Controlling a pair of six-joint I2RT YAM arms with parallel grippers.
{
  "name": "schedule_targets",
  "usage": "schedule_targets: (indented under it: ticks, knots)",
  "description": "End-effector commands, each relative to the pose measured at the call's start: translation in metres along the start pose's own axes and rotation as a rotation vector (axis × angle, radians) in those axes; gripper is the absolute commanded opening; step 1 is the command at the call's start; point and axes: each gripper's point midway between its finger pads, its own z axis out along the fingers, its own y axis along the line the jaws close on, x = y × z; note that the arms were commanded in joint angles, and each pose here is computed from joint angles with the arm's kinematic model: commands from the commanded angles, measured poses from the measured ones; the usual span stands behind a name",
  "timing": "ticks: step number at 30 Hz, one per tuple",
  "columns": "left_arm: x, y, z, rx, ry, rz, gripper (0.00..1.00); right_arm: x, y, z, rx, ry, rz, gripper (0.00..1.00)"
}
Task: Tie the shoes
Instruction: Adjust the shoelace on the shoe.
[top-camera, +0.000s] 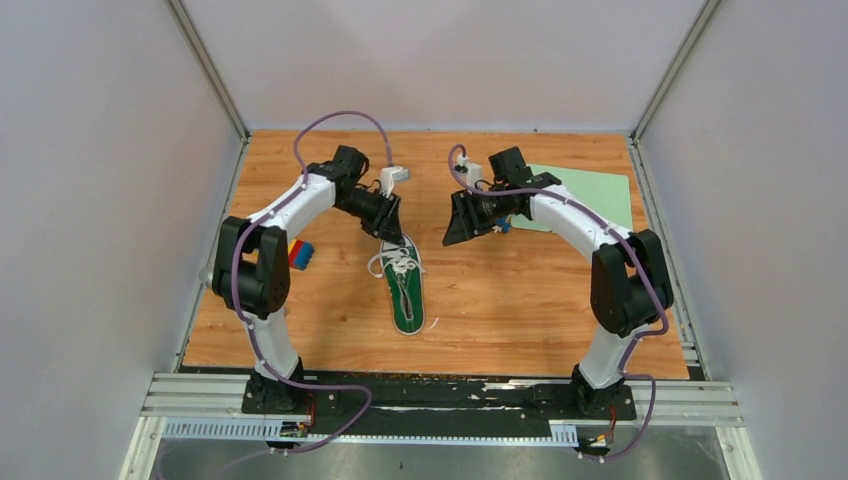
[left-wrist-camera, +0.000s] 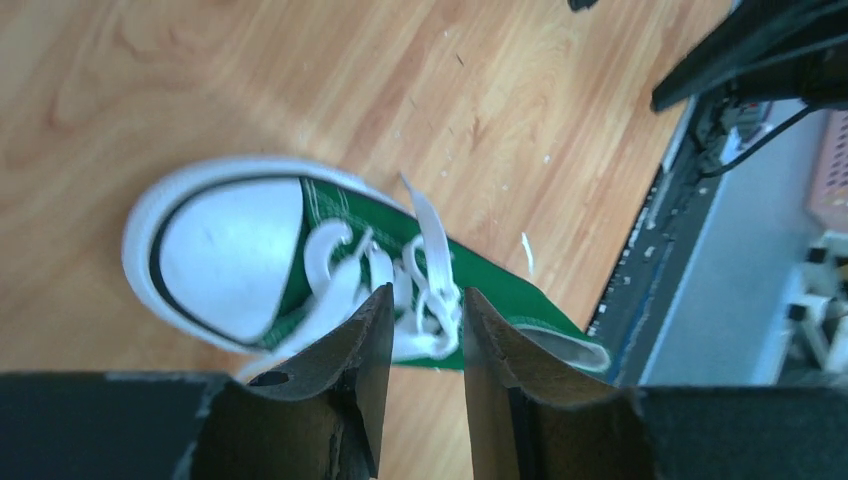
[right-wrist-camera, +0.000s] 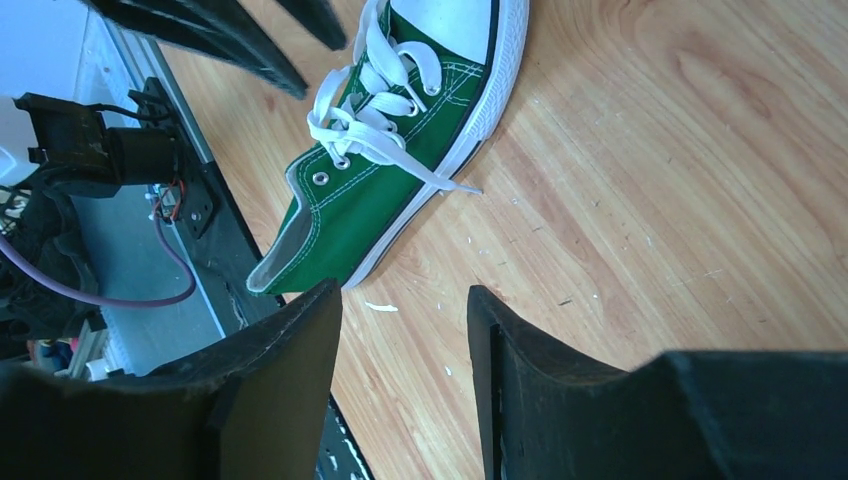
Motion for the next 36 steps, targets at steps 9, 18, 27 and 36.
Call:
schedule_targets:
  ticks: [9,18,27,36]
  knots:
    - [0.021,0.019,0.030,0.013,0.235,0.289,0.33,0.004,0.015,-0.023,0.022,-0.054,-0.126,0.51]
    - [0.032,0.009,0.025,0.060,0.268,0.323,0.32,0.000,0.011,-0.022,0.034,-0.059,-0.142,0.51]
    - [0.026,-0.009,0.019,0.091,0.209,0.348,0.32,-0.003,0.012,-0.021,0.026,-0.063,-0.140,0.52]
    - [0.035,-0.022,0.017,0.177,0.231,0.328,0.30,-0.001,0.012,-0.019,0.020,-0.062,-0.133,0.53]
